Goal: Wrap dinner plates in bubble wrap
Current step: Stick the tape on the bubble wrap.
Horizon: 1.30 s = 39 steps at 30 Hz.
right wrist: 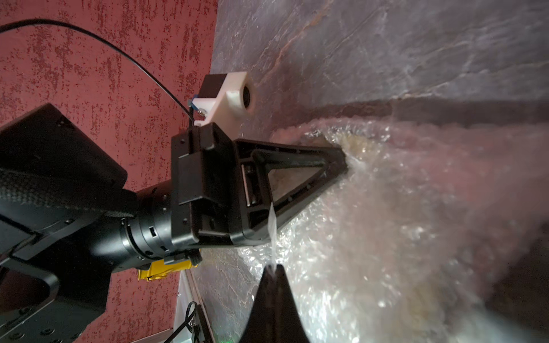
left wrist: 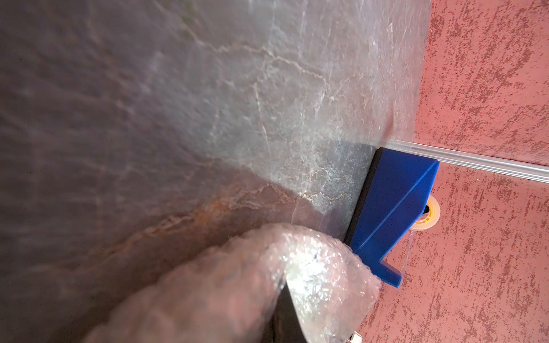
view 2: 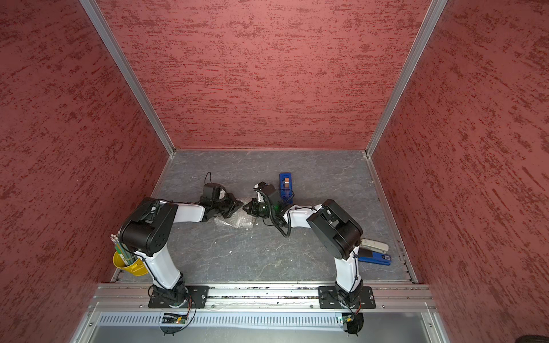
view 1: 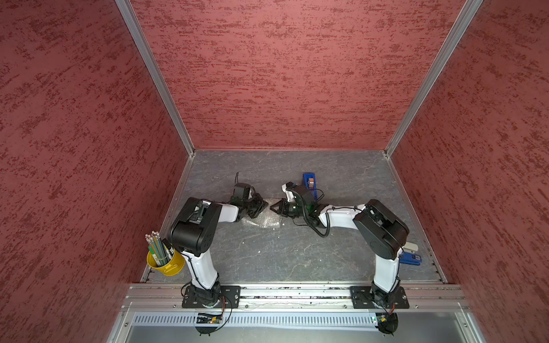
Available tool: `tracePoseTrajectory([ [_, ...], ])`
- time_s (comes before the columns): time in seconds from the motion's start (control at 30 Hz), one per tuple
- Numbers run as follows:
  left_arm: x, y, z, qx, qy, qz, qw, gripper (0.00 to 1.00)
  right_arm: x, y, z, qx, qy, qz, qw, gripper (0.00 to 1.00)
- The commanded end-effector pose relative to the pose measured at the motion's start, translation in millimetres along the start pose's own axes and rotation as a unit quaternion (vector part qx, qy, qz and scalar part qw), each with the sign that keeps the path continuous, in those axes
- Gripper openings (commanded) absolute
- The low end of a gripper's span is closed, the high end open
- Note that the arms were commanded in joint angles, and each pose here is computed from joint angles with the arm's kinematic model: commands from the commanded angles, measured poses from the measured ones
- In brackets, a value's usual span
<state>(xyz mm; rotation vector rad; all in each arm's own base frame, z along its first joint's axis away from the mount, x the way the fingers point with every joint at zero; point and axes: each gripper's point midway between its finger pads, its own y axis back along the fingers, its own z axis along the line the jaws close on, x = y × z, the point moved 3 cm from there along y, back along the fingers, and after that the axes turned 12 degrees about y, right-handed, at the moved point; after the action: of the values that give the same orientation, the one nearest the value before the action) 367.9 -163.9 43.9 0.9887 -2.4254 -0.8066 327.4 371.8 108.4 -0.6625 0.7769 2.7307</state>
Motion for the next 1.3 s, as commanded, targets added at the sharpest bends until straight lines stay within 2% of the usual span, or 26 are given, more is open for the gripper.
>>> tracePoseTrajectory([
  [0.0, 8, -3, 54, -0.091, 0.045, 0.013, 0.995, 0.00, -19, -1, 1, 0.011, 0.005, -0.025, 1.000, 0.00],
  [0.23, 8, -3, 54, -0.092, 0.044, 0.013, 0.995, 0.00, -26, -11, -12, 0.030, -0.001, -0.020, 0.999, 0.00],
  [0.5, 8, -2, 55, -0.093, 0.043, 0.014, 0.995, 0.00, -25, -16, -51, 0.084, -0.020, -0.023, 0.996, 0.00],
  [0.77, 7, -3, 54, -0.092, 0.045, 0.014, 0.995, 0.00, -9, -27, -84, 0.137, -0.018, 0.007, 0.990, 0.00],
  [0.87, 7, -3, 54, -0.091, 0.043, 0.013, 0.995, 0.00, -7, -23, -87, 0.149, -0.015, 0.011, 0.989, 0.18],
  [1.0, 7, -3, 56, -0.095, 0.045, 0.013, 0.994, 0.00, -22, -9, -69, 0.153, 0.005, -0.006, 0.988, 0.35],
  [1.17, 7, -4, 61, -0.102, 0.048, 0.012, 0.994, 0.00, -46, 9, -33, 0.139, 0.032, -0.028, 0.989, 0.46],
  [1.27, 7, -3, 60, -0.101, 0.047, 0.013, 0.994, 0.00, -54, 13, -14, 0.127, 0.048, -0.027, 0.990, 0.48],
])
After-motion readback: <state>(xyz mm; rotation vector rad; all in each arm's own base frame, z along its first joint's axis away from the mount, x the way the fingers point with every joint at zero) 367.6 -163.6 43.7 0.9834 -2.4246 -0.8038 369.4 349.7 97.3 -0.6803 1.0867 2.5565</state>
